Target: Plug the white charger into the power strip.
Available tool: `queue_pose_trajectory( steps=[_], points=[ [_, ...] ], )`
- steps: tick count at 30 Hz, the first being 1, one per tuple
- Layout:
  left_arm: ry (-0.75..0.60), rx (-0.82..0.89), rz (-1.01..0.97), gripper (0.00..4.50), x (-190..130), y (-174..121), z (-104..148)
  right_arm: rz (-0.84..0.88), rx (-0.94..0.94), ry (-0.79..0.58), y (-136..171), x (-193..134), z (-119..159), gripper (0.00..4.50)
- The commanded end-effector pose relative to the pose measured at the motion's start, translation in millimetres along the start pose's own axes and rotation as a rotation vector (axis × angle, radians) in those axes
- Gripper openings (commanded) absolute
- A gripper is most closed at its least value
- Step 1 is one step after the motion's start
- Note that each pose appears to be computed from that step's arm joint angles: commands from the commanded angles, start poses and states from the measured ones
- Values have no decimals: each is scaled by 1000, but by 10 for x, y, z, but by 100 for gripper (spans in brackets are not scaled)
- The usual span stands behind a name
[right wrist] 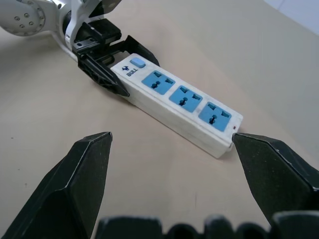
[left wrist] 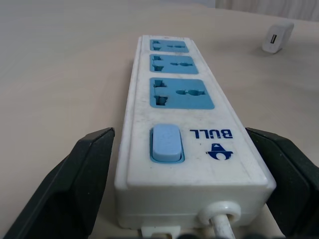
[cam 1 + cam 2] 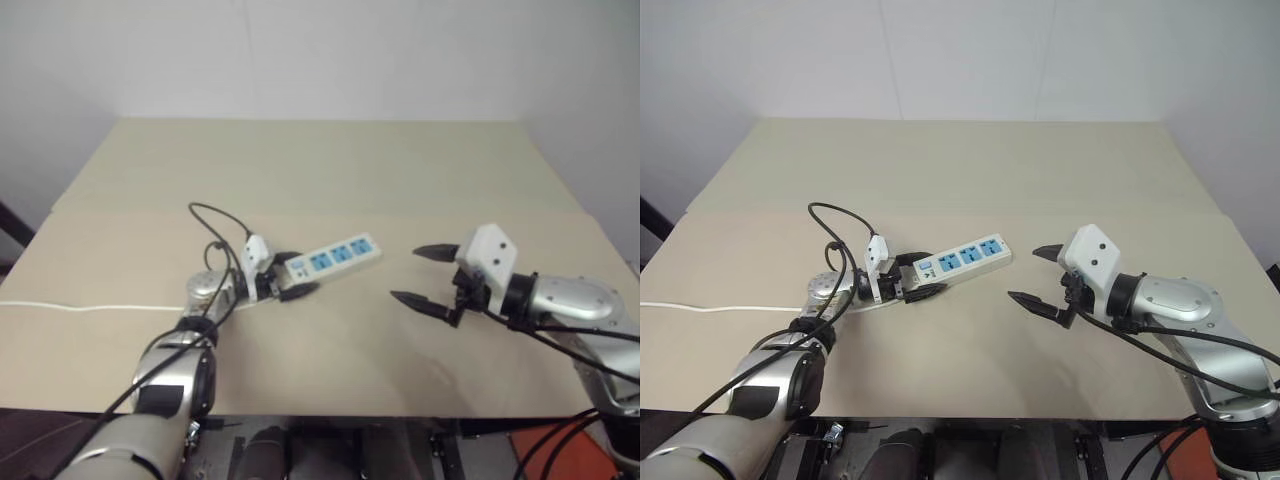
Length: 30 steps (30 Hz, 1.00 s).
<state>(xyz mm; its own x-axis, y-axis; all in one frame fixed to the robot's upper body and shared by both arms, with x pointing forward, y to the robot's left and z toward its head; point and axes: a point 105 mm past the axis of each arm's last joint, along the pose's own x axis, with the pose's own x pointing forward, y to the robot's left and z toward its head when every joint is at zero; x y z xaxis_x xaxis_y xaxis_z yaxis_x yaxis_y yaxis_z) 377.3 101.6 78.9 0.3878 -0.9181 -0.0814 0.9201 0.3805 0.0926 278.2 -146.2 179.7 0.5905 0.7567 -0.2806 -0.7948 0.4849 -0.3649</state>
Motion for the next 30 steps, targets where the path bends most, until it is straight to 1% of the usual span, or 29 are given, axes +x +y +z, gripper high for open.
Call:
queue_pose_trajectory(
  steps=[1, 2, 4, 5, 7, 10, 14, 20, 23, 26, 30],
  points=[
    [15, -23, -25, 405, 17, -63, -71, -14, -53, -33, -35, -25, 111, 450],
    [23, -19, -31, 388, 18, -68, -76, -15, -55, -32, -33, -29, 110, 450],
    [54, -4, -50, 334, 19, -80, -93, -19, -56, -27, -32, -41, 105, 450],
    [66, 3, -56, 331, 19, -81, -100, -21, -57, -24, -34, -47, 103, 450],
    [86, 18, -66, 331, 19, -81, -102, -24, -51, -4, -46, -70, 91, 450],
    [104, 51, -98, 331, 8, -91, -80, -13, -63, 80, -76, -113, 62, 450],
    [102, 85, -220, 331, -12, -172, 5, 21, -107, 396, -246, -216, -71, 450],
    [64, 98, -344, 331, 23, -312, 67, 69, -115, 703, -450, -289, -259, 450],
    [60, 93, -417, 331, 43, -402, 68, 116, -128, 780, -501, -238, -284, 450],
    [93, 109, -467, 331, 53, -467, 36, 150, -155, 853, -555, -192, -373, 450],
    [54, 116, -469, 331, 84, -504, 65, 170, -182, 905, -640, -156, -512, 450]
  ],
)
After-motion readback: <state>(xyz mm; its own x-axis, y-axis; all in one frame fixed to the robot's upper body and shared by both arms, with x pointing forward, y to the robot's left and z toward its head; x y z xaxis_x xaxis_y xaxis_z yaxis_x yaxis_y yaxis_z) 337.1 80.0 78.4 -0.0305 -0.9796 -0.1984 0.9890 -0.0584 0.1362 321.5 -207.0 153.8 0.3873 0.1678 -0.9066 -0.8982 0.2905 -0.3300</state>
